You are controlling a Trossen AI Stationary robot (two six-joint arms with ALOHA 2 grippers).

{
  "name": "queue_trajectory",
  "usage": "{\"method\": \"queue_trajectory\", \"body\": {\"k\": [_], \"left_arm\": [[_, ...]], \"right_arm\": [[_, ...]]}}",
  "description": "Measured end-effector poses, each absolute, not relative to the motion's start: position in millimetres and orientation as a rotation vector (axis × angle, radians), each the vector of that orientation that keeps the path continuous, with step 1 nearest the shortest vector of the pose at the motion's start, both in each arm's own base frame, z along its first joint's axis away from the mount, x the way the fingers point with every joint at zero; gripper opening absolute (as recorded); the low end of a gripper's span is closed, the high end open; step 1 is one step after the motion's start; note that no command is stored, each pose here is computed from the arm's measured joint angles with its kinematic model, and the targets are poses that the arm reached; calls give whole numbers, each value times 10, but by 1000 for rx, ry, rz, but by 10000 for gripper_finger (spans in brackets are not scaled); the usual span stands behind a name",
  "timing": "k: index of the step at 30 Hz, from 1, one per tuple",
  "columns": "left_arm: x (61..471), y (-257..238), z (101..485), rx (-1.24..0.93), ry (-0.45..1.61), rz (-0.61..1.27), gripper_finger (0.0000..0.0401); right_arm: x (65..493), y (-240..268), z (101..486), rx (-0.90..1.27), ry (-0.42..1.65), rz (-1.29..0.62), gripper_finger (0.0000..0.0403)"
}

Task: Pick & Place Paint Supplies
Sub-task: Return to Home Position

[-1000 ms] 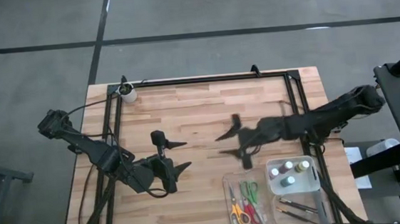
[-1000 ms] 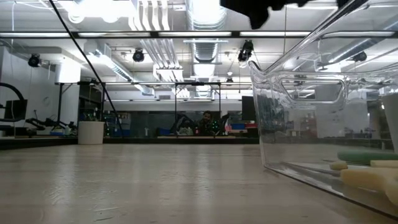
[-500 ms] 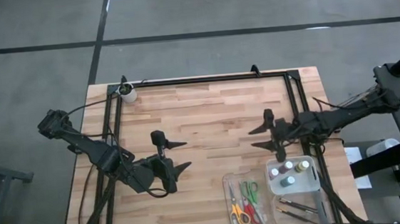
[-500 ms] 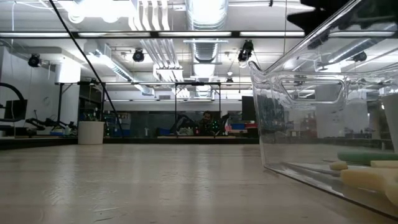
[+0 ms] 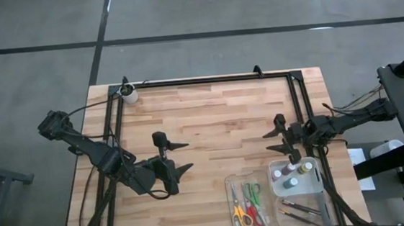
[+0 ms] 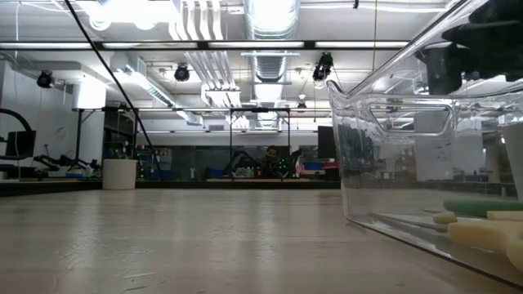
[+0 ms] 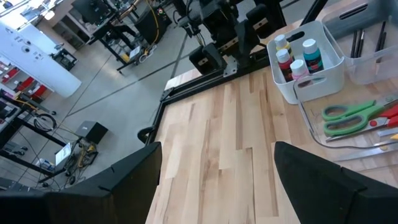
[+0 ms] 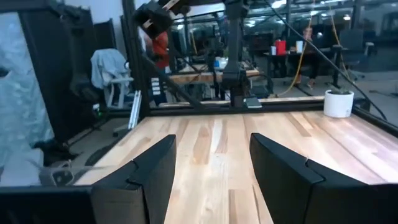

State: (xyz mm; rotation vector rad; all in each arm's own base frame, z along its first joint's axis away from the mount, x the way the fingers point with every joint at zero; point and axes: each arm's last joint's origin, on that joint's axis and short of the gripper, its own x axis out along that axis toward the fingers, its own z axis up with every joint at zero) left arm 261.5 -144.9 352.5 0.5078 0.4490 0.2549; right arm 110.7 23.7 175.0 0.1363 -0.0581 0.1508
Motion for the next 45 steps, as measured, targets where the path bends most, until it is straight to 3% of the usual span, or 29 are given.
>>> {"method": "queue_trajectory", "body": {"k": [34, 40, 45], "left_arm": [[2615, -1449, 3524, 506, 449, 255, 314], [2617, -1450, 3528, 355, 423, 286, 314], [2625, -1453, 3542, 358, 411, 284, 314]], "right_arm": [[956, 219, 1665, 91, 4, 207, 201], [956, 219, 1665, 12, -4, 207, 201], [956, 219, 1666, -11, -7, 207, 201]]}}
